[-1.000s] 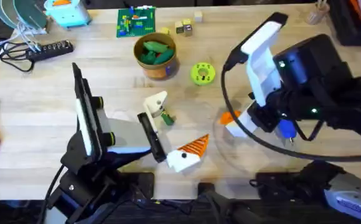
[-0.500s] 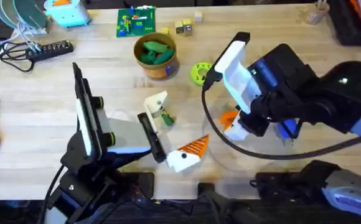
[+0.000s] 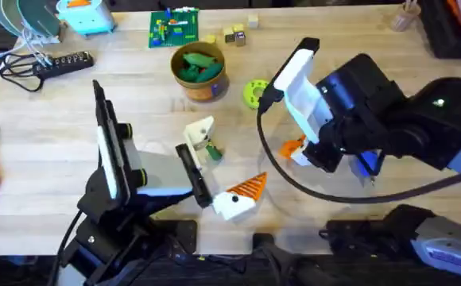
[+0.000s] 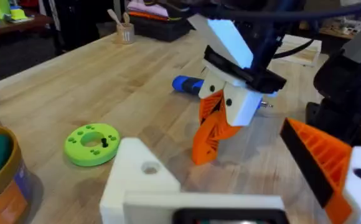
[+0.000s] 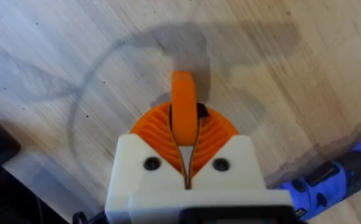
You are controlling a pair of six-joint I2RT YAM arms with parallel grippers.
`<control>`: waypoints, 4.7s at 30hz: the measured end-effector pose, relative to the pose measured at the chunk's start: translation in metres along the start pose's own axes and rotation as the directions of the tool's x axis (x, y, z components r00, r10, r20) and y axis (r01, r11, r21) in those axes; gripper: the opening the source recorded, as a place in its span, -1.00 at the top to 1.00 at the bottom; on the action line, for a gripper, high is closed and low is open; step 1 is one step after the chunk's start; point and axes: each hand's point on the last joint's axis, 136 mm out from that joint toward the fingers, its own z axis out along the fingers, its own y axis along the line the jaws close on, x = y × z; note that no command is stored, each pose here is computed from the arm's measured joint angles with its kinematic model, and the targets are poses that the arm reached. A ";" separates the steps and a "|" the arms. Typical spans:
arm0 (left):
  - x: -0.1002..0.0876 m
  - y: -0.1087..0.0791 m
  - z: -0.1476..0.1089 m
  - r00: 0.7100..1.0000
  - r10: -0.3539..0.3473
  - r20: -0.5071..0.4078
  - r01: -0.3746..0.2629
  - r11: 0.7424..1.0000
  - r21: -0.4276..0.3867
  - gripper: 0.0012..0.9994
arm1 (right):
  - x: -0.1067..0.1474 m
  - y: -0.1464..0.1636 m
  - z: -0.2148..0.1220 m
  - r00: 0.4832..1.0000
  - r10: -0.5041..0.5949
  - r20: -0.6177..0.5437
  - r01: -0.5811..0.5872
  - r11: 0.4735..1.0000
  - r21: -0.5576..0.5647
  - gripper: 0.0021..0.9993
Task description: Pick up the gripper from the table and insert it into the empty holder that is missing its gripper. Then pick up a screw, insert it into the mounting hole, and use the screwdriver to tighten it. Finally, clean up the table by picking up the vegetable and placing it into the bucket.
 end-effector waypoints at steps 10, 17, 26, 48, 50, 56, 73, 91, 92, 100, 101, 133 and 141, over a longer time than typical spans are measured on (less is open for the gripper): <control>0.000 0.000 0.000 1.000 0.000 0.000 0.000 1.000 0.000 -0.99 | -0.042 -0.023 -0.059 0.934 0.185 0.305 -0.210 0.976 0.051 0.98; 0.000 0.000 0.000 1.000 0.000 0.000 0.000 1.000 0.000 -0.99 | -0.074 -0.030 -0.087 0.712 0.499 0.494 -0.411 0.867 -0.282 0.98; 0.000 0.000 0.000 1.000 -0.012 0.000 0.012 1.000 -0.001 -0.99 | -0.084 0.001 -0.075 0.594 0.792 0.140 -0.492 0.495 -0.716 0.99; 0.000 0.002 0.000 0.990 -0.141 0.002 0.141 0.990 -0.012 -0.99 | -0.121 0.035 -0.062 0.605 0.746 -0.278 -0.495 0.080 -0.865 0.99; 0.000 0.002 0.000 0.990 -0.141 0.002 0.141 0.990 -0.012 -0.99 | -0.122 0.036 -0.058 0.607 0.741 -0.287 -0.499 0.075 -0.863 0.99; 0.000 0.004 0.000 0.989 -0.148 0.004 0.148 0.989 -0.021 -0.99 | -0.129 0.044 -0.049 0.627 0.717 -0.305 -0.495 0.066 -0.866 0.99; 0.000 0.009 0.000 0.984 -0.176 0.009 0.177 0.983 -0.053 -0.99 | -0.147 0.051 -0.032 0.613 0.721 -0.324 -0.513 0.050 -0.857 0.99; 0.000 0.021 -0.001 0.982 -0.186 0.022 0.187 0.975 -0.116 -0.99 | -0.168 0.070 -0.024 0.584 0.751 -0.309 -0.531 0.065 -0.845 0.99; 0.000 0.021 -0.001 0.982 -0.186 0.022 0.188 0.975 -0.116 -0.99 | -0.168 0.070 -0.024 0.584 0.751 -0.308 -0.531 0.066 -0.845 0.99; 0.000 0.022 -0.002 0.981 -0.190 0.023 0.192 0.974 -0.120 -0.99 | -0.168 0.070 -0.024 0.581 0.753 -0.309 -0.532 0.064 -0.844 0.78; 0.000 0.022 -0.002 0.981 -0.192 0.024 0.194 0.974 -0.121 -0.99 | -0.169 0.070 -0.024 0.583 0.752 -0.307 -0.530 0.065 -0.845 0.73; 0.000 0.020 -0.001 0.972 -0.232 0.029 0.233 0.966 -0.114 -0.99 | -0.165 0.060 -0.030 0.603 0.738 -0.302 -0.502 0.057 -0.863 -0.42; 0.000 0.020 -0.001 0.972 -0.232 0.029 0.233 0.966 -0.114 -0.99 | -0.160 0.061 -0.025 0.598 0.735 -0.320 -0.524 0.056 -0.850 -0.27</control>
